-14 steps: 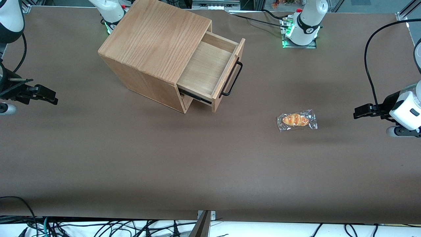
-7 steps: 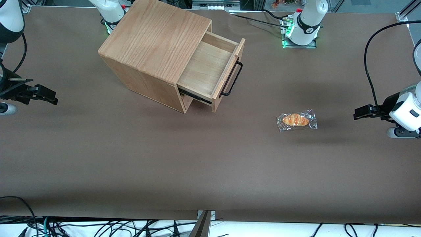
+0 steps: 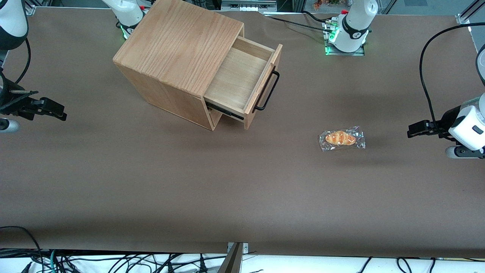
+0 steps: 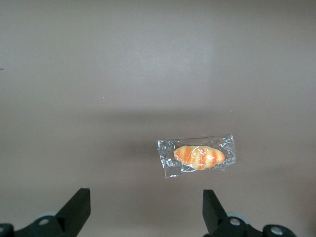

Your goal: Open top drawer with left arm

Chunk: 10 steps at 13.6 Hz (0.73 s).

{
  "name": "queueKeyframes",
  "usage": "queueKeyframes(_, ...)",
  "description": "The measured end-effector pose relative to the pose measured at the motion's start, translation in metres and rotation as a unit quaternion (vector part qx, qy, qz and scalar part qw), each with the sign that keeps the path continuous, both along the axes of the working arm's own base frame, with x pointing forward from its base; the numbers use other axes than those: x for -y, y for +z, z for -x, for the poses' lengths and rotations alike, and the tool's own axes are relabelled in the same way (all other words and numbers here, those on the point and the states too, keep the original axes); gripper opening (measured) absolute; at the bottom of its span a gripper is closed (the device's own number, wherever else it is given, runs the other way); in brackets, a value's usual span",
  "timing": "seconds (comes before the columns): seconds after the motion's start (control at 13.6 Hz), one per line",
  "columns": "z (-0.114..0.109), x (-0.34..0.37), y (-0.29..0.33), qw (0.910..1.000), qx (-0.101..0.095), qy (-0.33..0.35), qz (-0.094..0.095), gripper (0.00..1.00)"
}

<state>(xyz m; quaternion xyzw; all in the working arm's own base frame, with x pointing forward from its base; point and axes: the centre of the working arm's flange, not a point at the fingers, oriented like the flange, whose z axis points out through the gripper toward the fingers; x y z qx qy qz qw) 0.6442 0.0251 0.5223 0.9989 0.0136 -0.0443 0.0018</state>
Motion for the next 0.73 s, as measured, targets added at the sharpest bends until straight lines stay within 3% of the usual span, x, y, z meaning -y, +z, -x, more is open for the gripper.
queueKeyframes(0.73, 0.0084, -0.001, 0.0009, 0.9996, -0.03, 0.001, 0.002, 1.0)
